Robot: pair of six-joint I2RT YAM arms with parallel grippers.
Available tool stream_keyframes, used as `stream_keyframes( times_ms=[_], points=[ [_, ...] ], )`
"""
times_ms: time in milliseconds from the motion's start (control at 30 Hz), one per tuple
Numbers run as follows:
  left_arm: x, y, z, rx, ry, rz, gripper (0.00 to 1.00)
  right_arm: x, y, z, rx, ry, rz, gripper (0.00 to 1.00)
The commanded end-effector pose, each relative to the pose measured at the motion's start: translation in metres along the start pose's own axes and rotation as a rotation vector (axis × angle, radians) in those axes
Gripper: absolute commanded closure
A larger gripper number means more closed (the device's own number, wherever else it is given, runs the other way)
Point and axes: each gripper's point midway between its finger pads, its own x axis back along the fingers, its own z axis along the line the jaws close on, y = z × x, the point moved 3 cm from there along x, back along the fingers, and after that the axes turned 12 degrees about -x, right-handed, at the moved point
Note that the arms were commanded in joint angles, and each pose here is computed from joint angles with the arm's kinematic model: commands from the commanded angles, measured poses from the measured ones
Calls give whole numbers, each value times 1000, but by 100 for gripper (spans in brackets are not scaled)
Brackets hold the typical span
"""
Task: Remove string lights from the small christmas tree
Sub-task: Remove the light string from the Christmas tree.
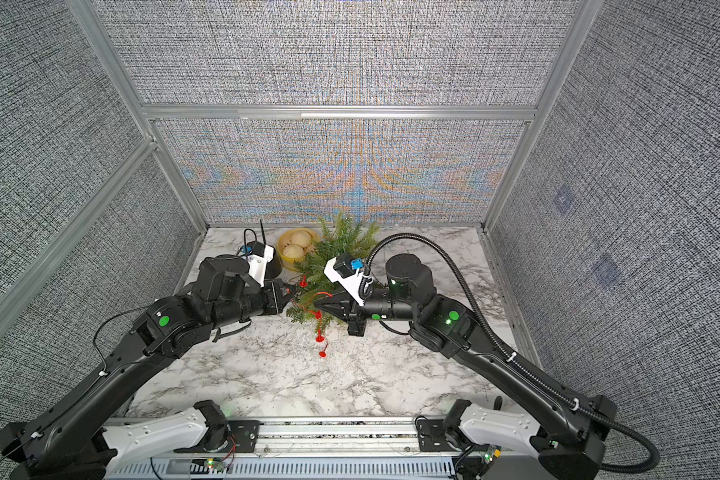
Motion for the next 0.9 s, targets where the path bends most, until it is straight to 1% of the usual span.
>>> stream_keyframes(
  times_ms=[0, 167, 467, 633, 867],
  points=[
    [2, 6, 1, -7, 10, -35, 100, -5, -1, 9, 3, 42, 6, 100],
    [6, 6, 2, -7, 11, -45, 100, -15, -12, 16, -10, 72, 43, 100],
    [14, 13, -7, -8, -32, -65, 100, -18, -6, 21, 20, 65, 33, 100],
    [14, 16, -11, -17, -47, -64, 100, -17, 1, 10, 31, -22, 8, 100],
    [7, 18, -10, -29, -31, -52, 100, -14, 11, 9, 53, -55, -21, 100]
  ],
)
